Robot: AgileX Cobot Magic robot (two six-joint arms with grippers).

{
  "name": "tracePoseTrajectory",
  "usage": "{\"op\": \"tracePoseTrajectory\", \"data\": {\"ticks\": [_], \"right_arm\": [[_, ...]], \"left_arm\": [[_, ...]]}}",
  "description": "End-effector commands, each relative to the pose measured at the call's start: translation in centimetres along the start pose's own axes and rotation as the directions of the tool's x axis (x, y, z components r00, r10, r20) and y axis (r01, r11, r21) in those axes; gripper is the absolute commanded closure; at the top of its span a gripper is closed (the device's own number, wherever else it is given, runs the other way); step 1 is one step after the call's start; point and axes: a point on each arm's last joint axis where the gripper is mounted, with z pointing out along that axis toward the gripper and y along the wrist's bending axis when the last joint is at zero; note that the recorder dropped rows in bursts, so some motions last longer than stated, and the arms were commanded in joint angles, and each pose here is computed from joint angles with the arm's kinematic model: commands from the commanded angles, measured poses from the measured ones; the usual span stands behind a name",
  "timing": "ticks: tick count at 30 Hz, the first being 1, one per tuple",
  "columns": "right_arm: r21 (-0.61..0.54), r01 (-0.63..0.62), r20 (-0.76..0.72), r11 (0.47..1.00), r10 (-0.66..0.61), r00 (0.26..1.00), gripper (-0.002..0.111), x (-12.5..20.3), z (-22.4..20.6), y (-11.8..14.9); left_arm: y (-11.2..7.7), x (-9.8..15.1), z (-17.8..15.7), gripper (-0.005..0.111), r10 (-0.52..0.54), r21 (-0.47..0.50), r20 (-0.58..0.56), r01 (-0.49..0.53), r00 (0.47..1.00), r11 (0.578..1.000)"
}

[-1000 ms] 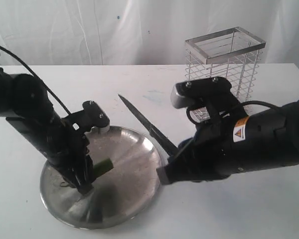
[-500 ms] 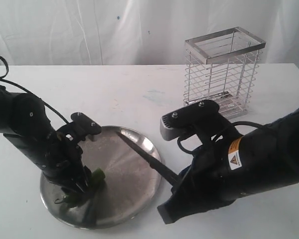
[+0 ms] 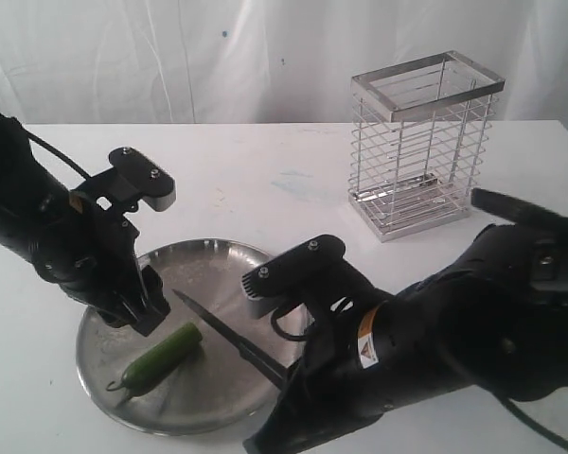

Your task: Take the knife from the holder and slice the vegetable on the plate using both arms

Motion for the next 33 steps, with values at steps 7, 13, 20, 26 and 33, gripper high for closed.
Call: {"op": "tracePoseTrajectory", "data": {"ticks": [7,13,20,26,33], "right_arm": [[-0.013,-0.027,0.034,1.000,0.028,0.999,0.108,-0.3,2.0,0.8],[-0.015,-0.053,0.042,0.998,0.053,0.998,0.108,-0.4,2.1,0.8],[-0.023,-0.095,0.024,0.995,0.096,0.995,0.108,-0.2,2.8,1.1],[-0.026,-0.120,0.022,0.992,0.120,0.993,0.108,-0.2,3.5,1.1],[-0.020,-0.124,0.005,0.992,0.124,0.992,0.108,0.0,4.1,1.1]], "left_arm": [[-0.1,0.2,-0.9,0.045,-0.031,0.008,-0.007,0.031,1.000,0.999],[-0.1,0.2,-0.9,0.045,-0.044,0.004,0.001,0.044,0.999,0.999],[-0.1,0.0,-0.9,0.048,-0.063,0.000,0.021,0.063,0.998,0.998],[0.0,-0.1,-0.9,0.049,-0.063,-0.005,0.033,0.064,0.997,0.998],[0.0,-0.1,-0.9,0.049,-0.063,-0.006,0.037,0.064,0.997,0.998]]}}
